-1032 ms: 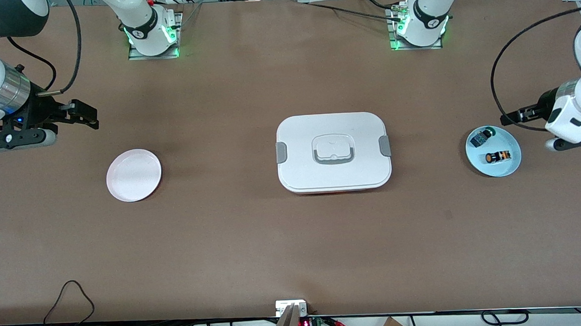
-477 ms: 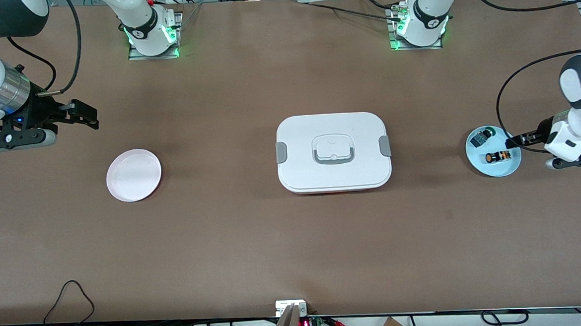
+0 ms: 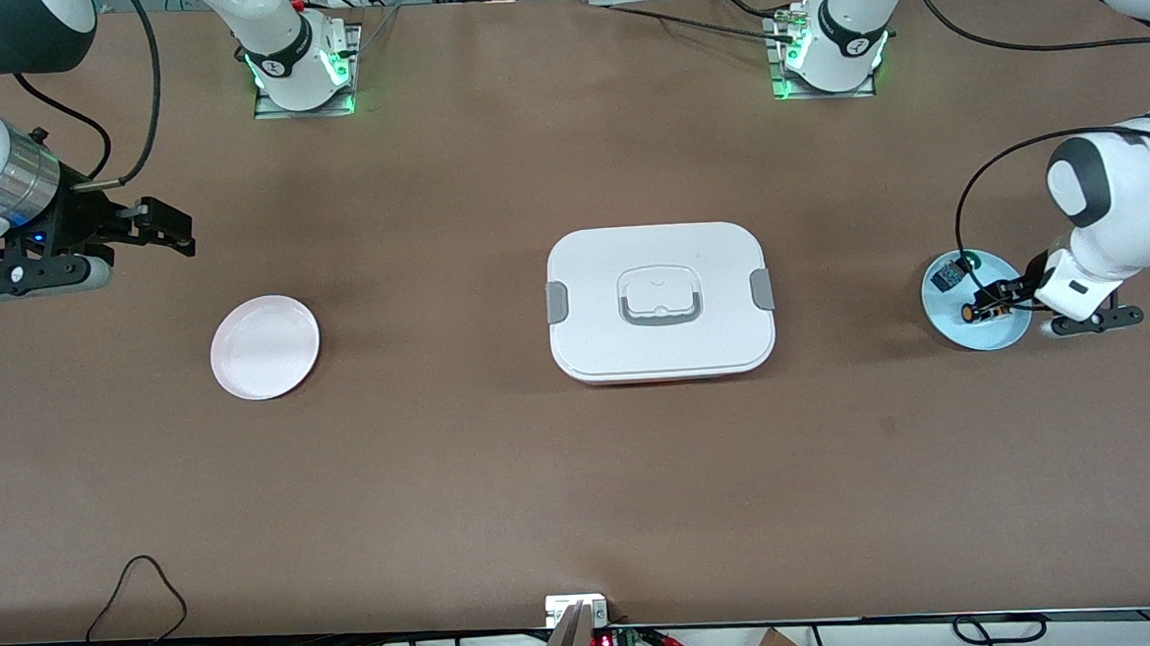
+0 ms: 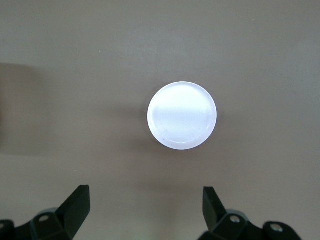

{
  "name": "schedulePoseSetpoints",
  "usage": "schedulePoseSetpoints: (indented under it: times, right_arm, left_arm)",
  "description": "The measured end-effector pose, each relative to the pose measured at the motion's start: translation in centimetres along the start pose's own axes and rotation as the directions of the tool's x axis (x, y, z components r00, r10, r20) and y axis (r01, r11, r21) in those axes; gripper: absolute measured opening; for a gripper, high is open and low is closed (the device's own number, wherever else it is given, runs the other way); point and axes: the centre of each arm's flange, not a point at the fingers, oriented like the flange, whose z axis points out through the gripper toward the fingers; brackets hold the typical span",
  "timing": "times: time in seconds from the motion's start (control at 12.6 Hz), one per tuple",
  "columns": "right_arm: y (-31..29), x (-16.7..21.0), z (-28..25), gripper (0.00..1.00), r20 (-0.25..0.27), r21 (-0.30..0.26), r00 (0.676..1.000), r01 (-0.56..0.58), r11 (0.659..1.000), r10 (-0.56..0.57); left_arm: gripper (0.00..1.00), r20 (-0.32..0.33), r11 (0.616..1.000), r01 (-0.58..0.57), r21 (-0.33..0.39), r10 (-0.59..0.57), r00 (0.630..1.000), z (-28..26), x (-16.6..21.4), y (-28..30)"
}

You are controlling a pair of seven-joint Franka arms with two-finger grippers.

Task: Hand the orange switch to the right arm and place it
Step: 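Lower the left gripper onto the orange switch on the blue plate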

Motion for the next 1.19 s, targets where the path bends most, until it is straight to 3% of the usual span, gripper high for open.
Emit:
schedulePoseSetpoints:
  times: [0.56, 1.19]
  right_arm:
    - [0.0, 0.0, 0.0, 1.0, 0.0, 0.0, 1.0, 0.0, 1.0, 0.0]
    - [0.0, 0.0, 0.0, 1.0, 0.0, 0.0, 1.0, 0.0, 1.0, 0.0]
  left_arm:
    - [1.0, -0.01, 1.0, 0.0, -0.004, 0.0, 1.0, 1.9, 0.0, 0.1]
    - [1.0, 0.021, 1.0, -0.001, -0.012, 0.001, 1.0, 3.5, -0.8, -0.3]
